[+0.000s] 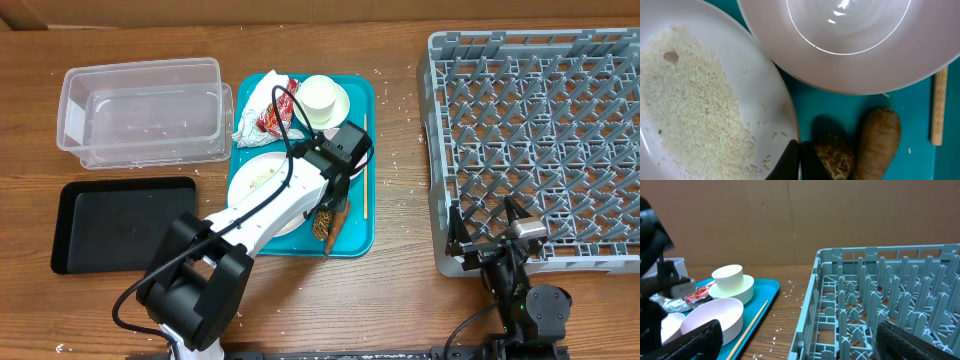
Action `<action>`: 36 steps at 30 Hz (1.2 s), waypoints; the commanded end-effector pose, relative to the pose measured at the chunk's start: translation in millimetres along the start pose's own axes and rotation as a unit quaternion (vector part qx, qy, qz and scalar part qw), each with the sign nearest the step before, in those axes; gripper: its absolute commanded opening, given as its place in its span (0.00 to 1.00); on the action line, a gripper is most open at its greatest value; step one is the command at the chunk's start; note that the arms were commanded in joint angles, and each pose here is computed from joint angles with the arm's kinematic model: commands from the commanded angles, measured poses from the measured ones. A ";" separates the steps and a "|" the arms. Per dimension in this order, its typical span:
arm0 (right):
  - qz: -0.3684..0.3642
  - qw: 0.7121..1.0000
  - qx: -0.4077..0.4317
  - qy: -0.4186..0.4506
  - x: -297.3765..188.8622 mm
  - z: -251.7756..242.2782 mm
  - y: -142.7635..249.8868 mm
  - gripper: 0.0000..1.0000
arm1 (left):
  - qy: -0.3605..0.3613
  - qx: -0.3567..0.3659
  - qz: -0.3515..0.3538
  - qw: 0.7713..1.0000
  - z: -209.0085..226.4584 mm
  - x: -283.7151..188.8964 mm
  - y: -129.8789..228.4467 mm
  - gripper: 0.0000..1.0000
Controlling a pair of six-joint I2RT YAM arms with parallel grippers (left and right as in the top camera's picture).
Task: Sort waste into correct bins and load items into the dishwasher
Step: 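Lower the left gripper and pinch the rim of the white plate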
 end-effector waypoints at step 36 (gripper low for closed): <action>-0.002 1.000 0.001 0.006 0.0 -2.0 2.1 1.00 | -0.075 0.008 -0.042 0.996 -13.3 -53.2 -10.4 0.04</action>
Point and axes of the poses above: each gripper's point midway between its finger pads, its own x axis out along the fingers, its own z axis along the line the jaws close on, y = z × x, the point moved 4 cm from there along -x, back along the fingers
